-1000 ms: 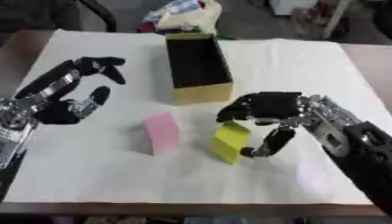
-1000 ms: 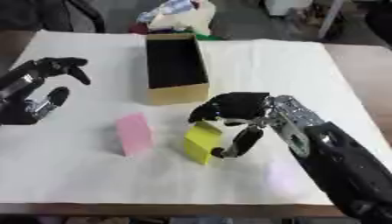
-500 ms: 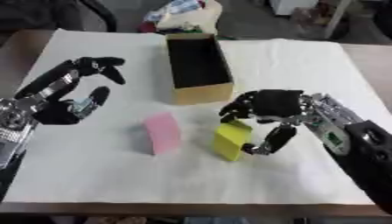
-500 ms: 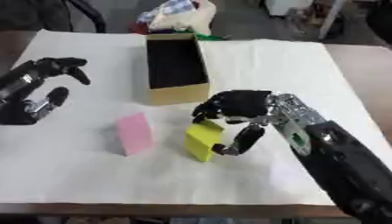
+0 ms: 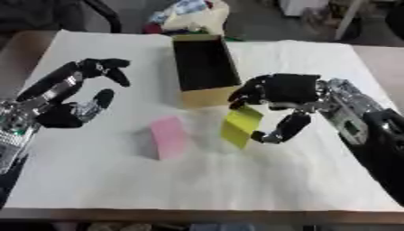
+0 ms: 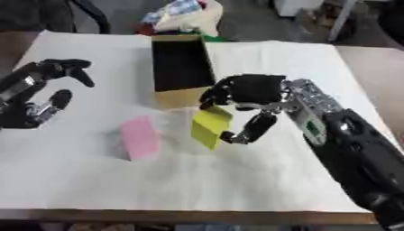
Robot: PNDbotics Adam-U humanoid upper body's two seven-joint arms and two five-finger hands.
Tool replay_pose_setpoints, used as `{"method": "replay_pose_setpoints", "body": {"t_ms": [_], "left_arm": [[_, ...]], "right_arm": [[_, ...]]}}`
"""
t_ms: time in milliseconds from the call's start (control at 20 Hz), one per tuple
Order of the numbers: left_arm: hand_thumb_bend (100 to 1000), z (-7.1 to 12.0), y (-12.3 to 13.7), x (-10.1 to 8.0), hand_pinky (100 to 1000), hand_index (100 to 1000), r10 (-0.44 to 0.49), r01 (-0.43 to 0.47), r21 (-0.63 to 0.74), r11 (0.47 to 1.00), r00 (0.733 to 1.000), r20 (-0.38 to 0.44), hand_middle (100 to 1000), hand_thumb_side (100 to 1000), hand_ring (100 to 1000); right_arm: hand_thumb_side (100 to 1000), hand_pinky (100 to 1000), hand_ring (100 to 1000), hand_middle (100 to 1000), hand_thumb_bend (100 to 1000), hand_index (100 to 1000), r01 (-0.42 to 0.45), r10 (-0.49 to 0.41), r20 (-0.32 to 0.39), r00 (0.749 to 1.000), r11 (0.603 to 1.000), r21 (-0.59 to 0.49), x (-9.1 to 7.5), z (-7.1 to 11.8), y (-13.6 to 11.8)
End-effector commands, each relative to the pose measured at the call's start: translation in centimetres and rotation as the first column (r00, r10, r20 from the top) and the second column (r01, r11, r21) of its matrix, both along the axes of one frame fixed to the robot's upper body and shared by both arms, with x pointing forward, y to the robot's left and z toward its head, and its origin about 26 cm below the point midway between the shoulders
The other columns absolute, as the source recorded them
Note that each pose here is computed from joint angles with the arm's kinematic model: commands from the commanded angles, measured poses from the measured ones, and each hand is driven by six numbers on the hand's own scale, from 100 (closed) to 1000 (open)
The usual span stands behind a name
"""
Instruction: Pick up objects on the table and place them in the box.
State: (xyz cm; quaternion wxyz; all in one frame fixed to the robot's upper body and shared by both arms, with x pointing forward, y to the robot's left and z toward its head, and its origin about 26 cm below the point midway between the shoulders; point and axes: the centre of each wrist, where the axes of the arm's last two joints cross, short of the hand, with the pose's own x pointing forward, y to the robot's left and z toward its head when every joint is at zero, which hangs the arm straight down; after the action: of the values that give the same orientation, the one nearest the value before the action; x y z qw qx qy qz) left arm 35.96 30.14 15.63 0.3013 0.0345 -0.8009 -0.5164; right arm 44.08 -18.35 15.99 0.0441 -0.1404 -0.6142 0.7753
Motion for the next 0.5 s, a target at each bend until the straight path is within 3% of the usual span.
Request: {"method": "replay_pose_setpoints", "body": {"t_ms": [50,500], "left_arm": [[100,1.3,0.0,0.0,746,944,-0.01,0.01,0.006,1.0,0.999,0.038,641,768,701],[100,1.6,-0.5,0.0,745,944,-0.03,0.03,-0.005,1.0,0.999,0.043,641,764,701]], "right_arm": [[464,869,837,866,187,730,0.023,-0.023,0.048,0.999,1.0,-0.003,0.7,2.2,-0.7],[431,879,834,864,212,730,0.114,-0.123,0.132,0.984,0.991,0.076,2.4,4.7,0.2]]}}
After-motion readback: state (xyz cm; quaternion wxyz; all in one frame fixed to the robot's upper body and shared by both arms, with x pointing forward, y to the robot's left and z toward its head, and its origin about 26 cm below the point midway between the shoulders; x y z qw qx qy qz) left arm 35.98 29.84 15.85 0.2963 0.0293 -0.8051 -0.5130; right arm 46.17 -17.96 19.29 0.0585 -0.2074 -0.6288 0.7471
